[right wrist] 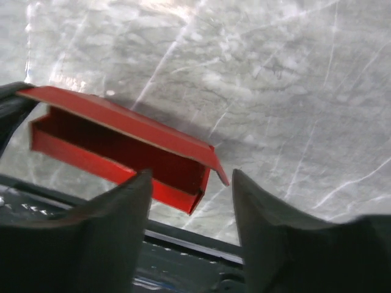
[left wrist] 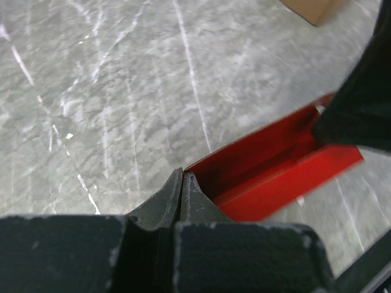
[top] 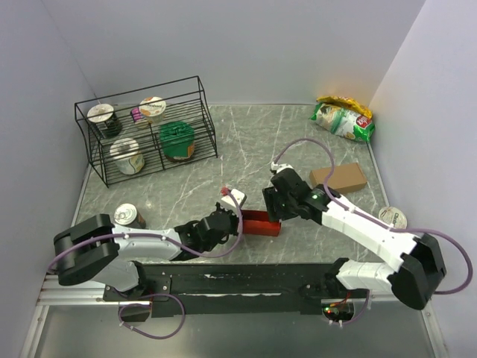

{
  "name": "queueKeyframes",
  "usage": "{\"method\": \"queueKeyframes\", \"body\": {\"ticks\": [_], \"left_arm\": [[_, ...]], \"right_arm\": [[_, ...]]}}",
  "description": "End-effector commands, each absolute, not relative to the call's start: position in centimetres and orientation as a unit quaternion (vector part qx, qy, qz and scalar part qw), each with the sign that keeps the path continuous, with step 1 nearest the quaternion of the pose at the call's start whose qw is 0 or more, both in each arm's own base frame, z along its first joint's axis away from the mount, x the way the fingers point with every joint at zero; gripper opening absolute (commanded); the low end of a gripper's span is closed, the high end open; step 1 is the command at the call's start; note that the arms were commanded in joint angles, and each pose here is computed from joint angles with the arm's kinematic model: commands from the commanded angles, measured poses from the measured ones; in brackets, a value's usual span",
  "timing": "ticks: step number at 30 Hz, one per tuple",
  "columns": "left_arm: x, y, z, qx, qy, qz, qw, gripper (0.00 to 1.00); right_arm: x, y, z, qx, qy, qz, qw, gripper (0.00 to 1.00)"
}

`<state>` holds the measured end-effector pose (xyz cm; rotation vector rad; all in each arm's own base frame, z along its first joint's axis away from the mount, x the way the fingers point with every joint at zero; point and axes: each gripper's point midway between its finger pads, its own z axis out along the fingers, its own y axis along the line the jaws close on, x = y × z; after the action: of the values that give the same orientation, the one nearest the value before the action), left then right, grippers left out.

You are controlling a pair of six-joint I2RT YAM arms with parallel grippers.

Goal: Fold the paper box
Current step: Close the paper box at the center of the board.

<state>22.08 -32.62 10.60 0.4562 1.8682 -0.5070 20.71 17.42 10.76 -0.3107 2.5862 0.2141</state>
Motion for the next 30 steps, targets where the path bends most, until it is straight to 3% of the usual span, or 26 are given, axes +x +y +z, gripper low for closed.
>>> {"method": "queueKeyframes", "body": {"ticks": [1, 4, 9, 17, 24, 30], "left_arm": [[19.1, -32.9, 9.8, 0.291, 0.762, -0.244, 0.525, 0.01], [18.6, -32.5, 10.2, 0.308, 0.750, -0.250, 0.530, 0.01], [17.9, -32.5, 10.3, 0.325, 0.741, -0.264, 0.524, 0.01], [17.3, -33.3, 9.6, 0.345, 0.741, -0.279, 0.504, 0.01], [17.5, -33.2, 9.9, 0.347, 0.737, -0.287, 0.503, 0.01], [17.7, -33.0, 10.0, 0.351, 0.735, -0.292, 0.502, 0.01]], "right_arm": [[22.0, 18.6, 15.6, -0.191, 0.904, 0.126, 0.362, 0.84], [21.4, 19.9, 17.4, -0.269, 0.860, 0.171, 0.398, 0.97], [20.4, 22.6, 19.2, -0.378, 0.771, 0.236, 0.455, 0.99], [20.0, 24.9, 15.6, -0.502, 0.723, 0.218, 0.421, 1.00], [17.6, 25.8, 13.3, -0.546, 0.711, 0.260, 0.359, 1.00], [16.9, 25.1, 10.8, -0.569, 0.726, 0.211, 0.323, 1.00]]}}
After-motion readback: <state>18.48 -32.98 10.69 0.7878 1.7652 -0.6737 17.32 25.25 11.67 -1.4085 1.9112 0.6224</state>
